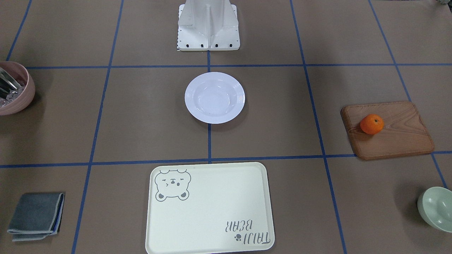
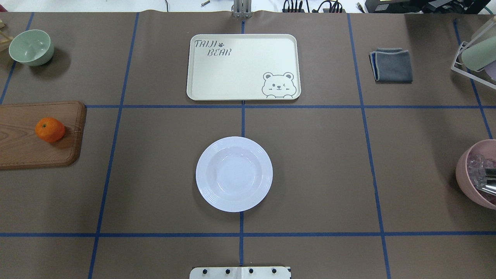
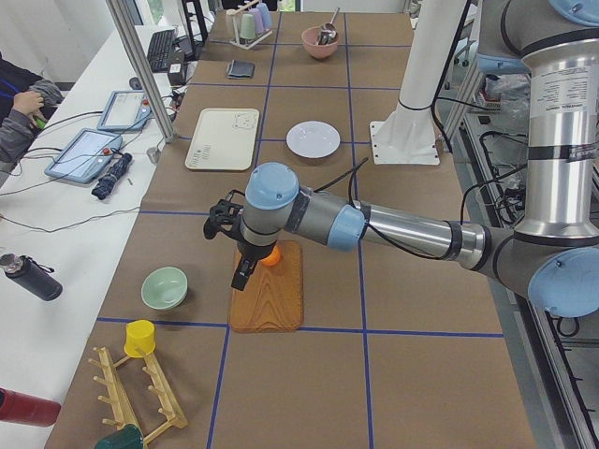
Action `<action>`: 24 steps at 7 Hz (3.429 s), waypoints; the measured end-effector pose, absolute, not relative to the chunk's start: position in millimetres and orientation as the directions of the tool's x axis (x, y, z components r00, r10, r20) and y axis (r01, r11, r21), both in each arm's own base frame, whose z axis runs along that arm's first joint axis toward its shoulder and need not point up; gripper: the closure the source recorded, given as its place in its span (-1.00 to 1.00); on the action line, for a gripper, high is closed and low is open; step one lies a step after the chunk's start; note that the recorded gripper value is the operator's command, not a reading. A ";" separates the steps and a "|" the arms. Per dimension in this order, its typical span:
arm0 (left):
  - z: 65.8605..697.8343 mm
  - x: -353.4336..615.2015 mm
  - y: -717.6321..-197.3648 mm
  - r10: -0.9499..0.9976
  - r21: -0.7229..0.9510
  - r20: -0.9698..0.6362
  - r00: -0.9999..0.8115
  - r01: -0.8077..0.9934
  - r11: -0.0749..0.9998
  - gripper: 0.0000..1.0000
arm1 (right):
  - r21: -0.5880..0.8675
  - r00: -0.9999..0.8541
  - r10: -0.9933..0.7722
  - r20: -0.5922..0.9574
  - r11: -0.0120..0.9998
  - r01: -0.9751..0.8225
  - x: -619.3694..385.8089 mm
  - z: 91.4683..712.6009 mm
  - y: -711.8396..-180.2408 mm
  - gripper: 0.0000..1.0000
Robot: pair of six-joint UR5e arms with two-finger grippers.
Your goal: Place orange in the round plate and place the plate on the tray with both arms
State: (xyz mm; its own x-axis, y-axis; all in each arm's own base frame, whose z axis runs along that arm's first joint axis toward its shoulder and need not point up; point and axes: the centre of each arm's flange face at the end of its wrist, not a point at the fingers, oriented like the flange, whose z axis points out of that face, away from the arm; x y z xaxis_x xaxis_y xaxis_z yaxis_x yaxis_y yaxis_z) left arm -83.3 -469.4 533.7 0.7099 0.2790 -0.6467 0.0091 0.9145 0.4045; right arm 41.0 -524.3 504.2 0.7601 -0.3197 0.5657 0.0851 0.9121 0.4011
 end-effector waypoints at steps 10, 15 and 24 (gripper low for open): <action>549.1 196.1 -471.1 0.100 0.240 -0.746 0.658 0.126 0.963 -0.96 | 0.199 0.654 -0.013 0.756 0.957 -0.211 -192.8 447.0 -469.9 -0.99; 591.5 241.8 -483.1 0.107 0.232 -0.721 0.684 0.093 0.968 -0.91 | 0.199 0.658 -0.012 0.753 0.957 -0.210 -197.4 448.2 -468.4 -1.00; 412.4 312.0 -500.5 -0.022 0.141 -0.792 0.610 0.219 0.966 1.00 | 0.209 0.646 -0.030 0.763 0.957 -0.202 -206.9 440.7 -468.2 -1.00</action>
State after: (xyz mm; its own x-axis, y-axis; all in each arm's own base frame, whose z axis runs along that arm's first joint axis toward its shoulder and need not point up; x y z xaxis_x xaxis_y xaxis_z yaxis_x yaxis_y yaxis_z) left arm 312.0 -500.5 412.4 0.6099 -0.0224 -0.7921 0.2185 0.9656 0.1409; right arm -206.9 -468.2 440.7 0.6456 -0.0302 0.7631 -0.2023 0.9568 0.2090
